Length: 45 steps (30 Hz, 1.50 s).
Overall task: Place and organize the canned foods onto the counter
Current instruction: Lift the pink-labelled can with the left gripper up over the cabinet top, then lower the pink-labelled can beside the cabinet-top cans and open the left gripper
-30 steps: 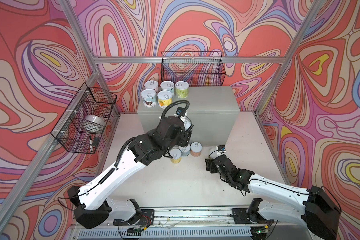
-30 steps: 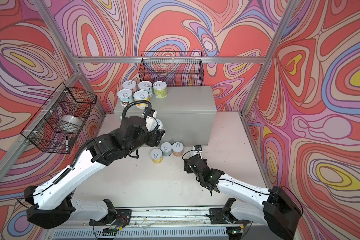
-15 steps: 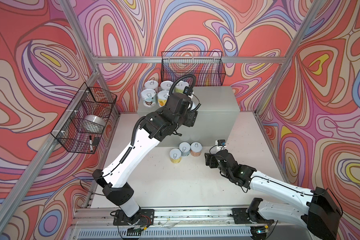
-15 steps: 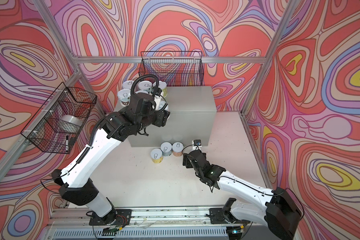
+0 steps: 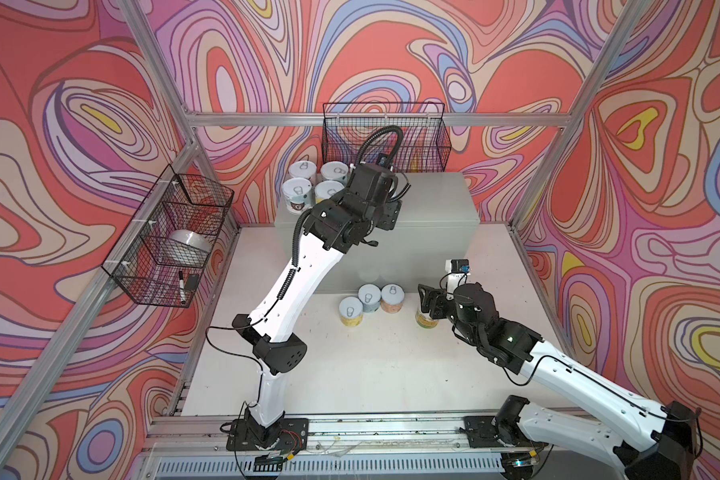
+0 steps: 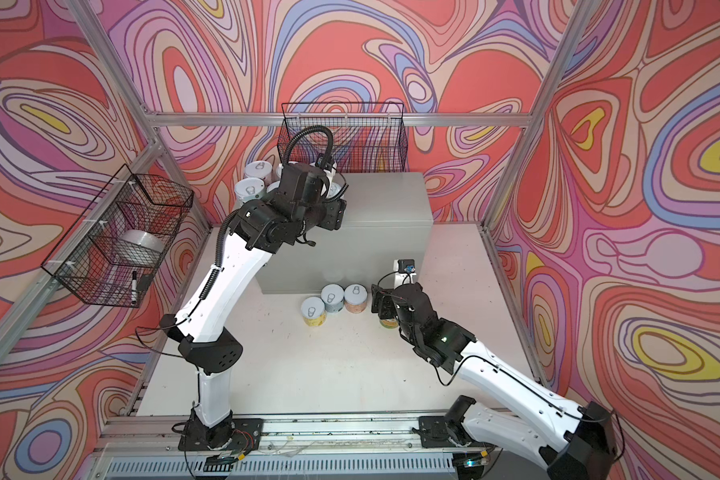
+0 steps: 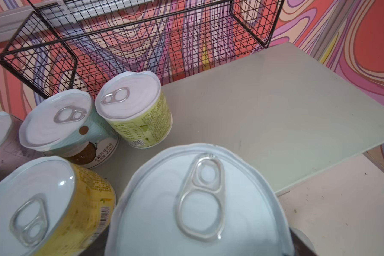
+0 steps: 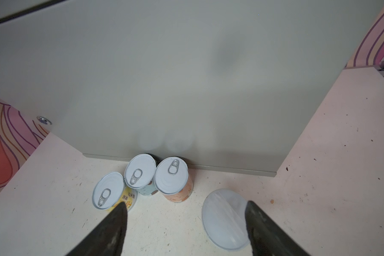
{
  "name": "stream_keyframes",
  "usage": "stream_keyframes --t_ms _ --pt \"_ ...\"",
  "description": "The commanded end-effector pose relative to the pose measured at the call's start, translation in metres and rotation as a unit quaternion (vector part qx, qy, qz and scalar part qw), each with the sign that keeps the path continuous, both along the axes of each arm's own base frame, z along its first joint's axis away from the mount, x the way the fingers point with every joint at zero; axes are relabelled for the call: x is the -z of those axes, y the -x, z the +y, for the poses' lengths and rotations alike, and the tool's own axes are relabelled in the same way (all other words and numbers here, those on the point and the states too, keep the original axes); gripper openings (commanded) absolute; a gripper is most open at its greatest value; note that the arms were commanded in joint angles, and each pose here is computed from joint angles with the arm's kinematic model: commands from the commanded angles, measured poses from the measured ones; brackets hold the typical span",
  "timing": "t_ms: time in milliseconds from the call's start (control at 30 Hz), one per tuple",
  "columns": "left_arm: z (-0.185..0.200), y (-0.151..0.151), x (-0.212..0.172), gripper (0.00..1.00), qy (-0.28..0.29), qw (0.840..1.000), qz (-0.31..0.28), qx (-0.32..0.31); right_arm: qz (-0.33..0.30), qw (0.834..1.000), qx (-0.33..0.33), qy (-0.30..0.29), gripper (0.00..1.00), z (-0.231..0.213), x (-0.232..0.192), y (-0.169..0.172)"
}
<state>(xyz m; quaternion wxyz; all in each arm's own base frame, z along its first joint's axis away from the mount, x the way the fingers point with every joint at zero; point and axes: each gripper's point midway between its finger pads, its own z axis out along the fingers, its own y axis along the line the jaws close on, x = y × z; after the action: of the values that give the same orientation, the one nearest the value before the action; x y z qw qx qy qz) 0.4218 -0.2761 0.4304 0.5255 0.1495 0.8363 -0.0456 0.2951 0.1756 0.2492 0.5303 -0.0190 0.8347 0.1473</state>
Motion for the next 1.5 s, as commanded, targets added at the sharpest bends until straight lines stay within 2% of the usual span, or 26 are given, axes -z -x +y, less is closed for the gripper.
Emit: stream_keyframes --t_ms 0,500,700,767,800,833,933,1033,1067,1233,1467 --pt "0.018 -0.005 -0.025 0.00 0.023 0.999 -0.030 -0.027 -0.003 1.000 0.000 0.012 0.86 -0.004 -0.008 0.001" --pt "0.024 -0.045 0.000 0.00 0.044 0.998 -0.012 -0.043 -0.008 1.000 -0.004 0.008 0.86 0.001 -0.017 -0.003" --pt "0.027 -0.050 0.003 0.00 0.046 0.998 -0.012 -0.051 -0.007 1.000 -0.004 0.012 0.86 0.002 -0.017 -0.005" --pt "0.026 -0.051 0.002 0.20 0.049 0.997 -0.013 -0.050 -0.007 1.000 -0.006 0.014 0.87 0.003 -0.018 -0.006" --pt "0.025 -0.051 0.002 0.34 0.050 0.998 -0.013 -0.048 -0.007 1.000 -0.005 0.014 0.87 0.003 -0.018 -0.007" --pt "0.024 -0.051 0.002 0.54 0.050 0.998 -0.014 -0.047 -0.006 1.000 -0.006 0.014 0.88 0.004 -0.018 -0.007" --pt "0.023 -0.053 0.000 0.78 0.050 0.997 -0.021 -0.045 -0.003 1.000 -0.008 0.014 0.88 0.006 -0.015 -0.009" --pt "0.022 -0.054 -0.002 0.96 0.048 0.998 -0.027 -0.042 -0.002 1.000 -0.011 0.010 0.88 0.008 -0.016 -0.010" --pt "0.023 -0.054 -0.003 1.00 0.048 0.997 -0.029 -0.043 -0.003 1.000 -0.010 0.009 0.88 0.009 -0.016 -0.011" --pt "0.022 -0.053 -0.014 1.00 0.056 0.997 -0.043 -0.038 -0.006 1.000 -0.016 0.007 0.88 0.012 -0.020 -0.013" --pt "0.015 -0.045 -0.051 1.00 0.097 0.992 -0.083 -0.011 -0.020 0.999 -0.033 -0.004 0.86 0.023 -0.034 -0.017"
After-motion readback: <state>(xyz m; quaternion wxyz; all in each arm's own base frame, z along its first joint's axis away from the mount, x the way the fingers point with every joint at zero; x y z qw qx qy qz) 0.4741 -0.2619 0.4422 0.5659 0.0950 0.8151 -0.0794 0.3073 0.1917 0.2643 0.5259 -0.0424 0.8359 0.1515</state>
